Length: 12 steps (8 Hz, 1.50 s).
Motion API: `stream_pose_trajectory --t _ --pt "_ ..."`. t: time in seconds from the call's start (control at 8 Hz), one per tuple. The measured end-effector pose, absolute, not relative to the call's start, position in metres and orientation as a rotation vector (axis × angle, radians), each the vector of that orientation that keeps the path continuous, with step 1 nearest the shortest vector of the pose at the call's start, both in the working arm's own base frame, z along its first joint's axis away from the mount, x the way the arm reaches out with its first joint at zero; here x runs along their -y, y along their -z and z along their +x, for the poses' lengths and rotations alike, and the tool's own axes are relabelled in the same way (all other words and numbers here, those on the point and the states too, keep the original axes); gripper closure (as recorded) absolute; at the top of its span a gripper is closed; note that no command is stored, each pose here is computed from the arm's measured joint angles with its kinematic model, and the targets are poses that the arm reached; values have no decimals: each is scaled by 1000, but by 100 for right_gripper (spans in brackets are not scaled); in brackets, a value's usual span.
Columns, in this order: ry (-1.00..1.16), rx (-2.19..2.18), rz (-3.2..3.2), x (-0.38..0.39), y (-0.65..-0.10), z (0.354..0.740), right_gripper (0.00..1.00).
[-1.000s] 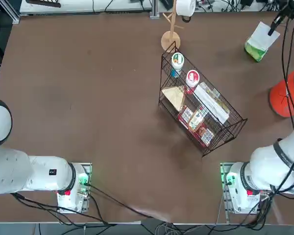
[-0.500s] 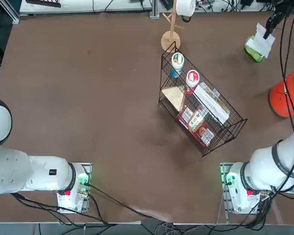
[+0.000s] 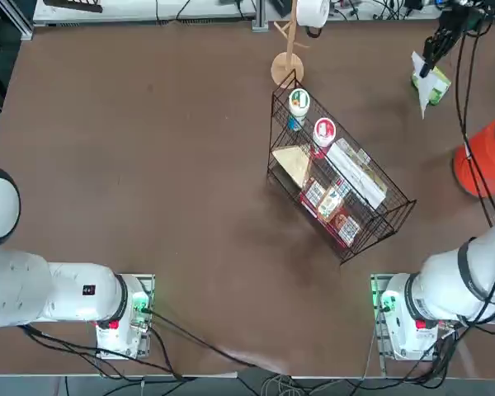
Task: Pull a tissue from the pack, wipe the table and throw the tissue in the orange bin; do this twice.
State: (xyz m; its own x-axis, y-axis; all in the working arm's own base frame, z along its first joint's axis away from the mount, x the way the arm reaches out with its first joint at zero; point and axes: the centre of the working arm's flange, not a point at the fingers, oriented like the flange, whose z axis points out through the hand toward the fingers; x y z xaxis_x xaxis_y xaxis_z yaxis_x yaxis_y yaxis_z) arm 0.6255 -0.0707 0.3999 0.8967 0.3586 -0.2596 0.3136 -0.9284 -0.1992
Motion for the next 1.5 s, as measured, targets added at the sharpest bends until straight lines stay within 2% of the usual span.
stream_pose_trajectory --t 0.75,1.12,1.5 --pt "-281 233 -2923 -11 -355 581 99" --pt "-274 102 -2905 -38 -359 574 99" --pt "-329 79 -2905 -39 -338 561 99"
